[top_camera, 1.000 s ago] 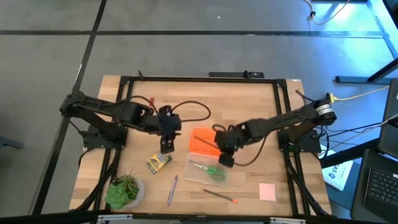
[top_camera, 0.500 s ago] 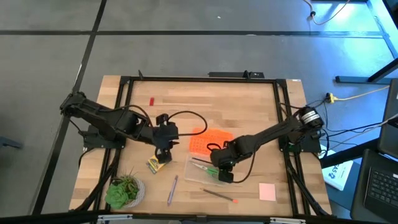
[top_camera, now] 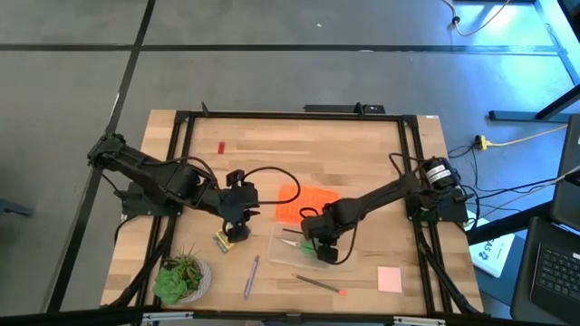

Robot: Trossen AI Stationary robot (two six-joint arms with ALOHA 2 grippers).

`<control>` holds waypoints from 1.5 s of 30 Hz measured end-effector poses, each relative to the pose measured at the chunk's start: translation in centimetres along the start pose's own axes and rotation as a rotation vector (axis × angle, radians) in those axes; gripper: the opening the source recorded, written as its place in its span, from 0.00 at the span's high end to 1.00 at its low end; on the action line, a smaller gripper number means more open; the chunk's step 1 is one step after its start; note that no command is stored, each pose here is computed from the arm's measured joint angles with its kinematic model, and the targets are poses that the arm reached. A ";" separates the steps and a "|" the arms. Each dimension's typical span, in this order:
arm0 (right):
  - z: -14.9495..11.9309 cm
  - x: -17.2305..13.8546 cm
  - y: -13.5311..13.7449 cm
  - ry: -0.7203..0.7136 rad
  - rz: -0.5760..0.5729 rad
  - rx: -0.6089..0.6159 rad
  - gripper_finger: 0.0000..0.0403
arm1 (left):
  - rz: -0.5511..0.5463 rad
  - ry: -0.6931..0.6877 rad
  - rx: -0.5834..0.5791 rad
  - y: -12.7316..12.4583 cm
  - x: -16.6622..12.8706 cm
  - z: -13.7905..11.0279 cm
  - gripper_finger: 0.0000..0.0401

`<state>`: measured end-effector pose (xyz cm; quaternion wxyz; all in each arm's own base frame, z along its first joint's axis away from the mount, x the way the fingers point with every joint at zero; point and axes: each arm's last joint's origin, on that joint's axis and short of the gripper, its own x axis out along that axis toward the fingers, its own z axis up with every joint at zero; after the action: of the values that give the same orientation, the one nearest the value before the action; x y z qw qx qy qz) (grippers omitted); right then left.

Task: Pack school essentials
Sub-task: Put the top black pencil into the orange supply box, then put the black pencil into the orange supply box

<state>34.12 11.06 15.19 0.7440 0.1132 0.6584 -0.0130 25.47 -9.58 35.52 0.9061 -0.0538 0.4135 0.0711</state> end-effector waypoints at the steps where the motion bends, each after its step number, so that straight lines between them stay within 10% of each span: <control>1: 0.1 0.0 -0.1 0.001 -0.001 0.004 0.89 | 0.000 0.000 0.000 0.0 0.0 0.0 0.82; 31: -0.2 -4.8 -0.4 -0.095 0.099 -0.019 0.75 | 0.104 0.049 -0.210 0.6 -0.1 -0.8 0.82; 45: -4.5 -11.4 6.3 -0.130 0.035 -0.175 0.75 | 0.096 0.056 -0.119 -0.3 -0.4 -1.4 0.82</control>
<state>29.29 16.55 26.86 0.7923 0.0584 0.6053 0.0503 24.19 -10.13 34.95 0.8849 -0.0897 0.4359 0.1376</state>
